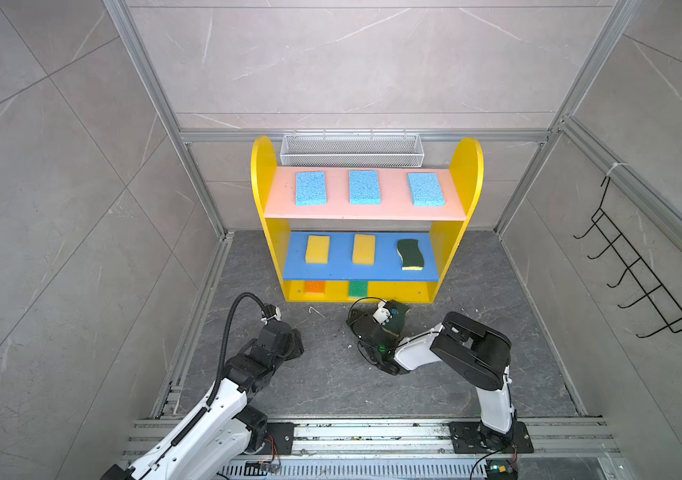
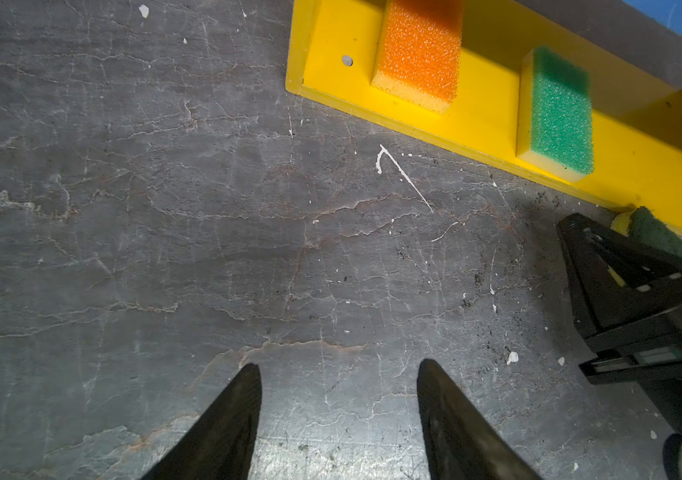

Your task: Place and organize the cleaning sponges onto the shelf

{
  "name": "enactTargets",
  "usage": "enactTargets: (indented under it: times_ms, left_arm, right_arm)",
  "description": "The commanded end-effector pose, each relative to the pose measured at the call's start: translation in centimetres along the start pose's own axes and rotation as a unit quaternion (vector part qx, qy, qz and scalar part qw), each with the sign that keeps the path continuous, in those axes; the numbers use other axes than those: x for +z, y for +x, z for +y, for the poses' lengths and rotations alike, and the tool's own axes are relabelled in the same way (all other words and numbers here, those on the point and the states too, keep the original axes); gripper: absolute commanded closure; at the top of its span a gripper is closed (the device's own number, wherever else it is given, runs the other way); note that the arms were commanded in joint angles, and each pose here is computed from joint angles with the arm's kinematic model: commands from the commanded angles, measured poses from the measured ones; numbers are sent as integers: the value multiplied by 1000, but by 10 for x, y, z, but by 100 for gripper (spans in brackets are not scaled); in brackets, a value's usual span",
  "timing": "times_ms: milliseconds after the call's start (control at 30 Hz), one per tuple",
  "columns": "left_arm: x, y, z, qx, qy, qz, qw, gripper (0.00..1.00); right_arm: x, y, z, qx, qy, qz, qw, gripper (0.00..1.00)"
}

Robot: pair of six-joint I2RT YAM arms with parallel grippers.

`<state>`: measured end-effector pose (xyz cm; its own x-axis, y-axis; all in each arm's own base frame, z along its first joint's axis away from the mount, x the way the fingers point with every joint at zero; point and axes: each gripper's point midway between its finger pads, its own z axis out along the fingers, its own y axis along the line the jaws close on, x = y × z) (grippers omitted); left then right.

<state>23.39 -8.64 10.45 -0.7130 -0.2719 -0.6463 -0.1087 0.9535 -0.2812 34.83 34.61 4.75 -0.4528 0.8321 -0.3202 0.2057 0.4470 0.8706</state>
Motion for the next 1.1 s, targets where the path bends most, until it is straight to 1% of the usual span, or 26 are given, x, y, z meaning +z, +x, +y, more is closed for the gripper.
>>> enactTargets:
  times_ms: [0, 433, 1067]
  left_arm:
    - [2, -7, -4, 10, 10, -13, 1000, 37]
    - [13, -8, -7, 11, 7, -9, 1000, 37]
    - [28, -9, -8, 3, 9, 0, 1000, 37]
  right_arm:
    - [4, -4, -12, 16, 2, -13, 1000, 100]
    - [18, -6, -32, 35, 12, -17, 999, 100]
    - [42, -23, -33, 31, 29, -39, 998, 100]
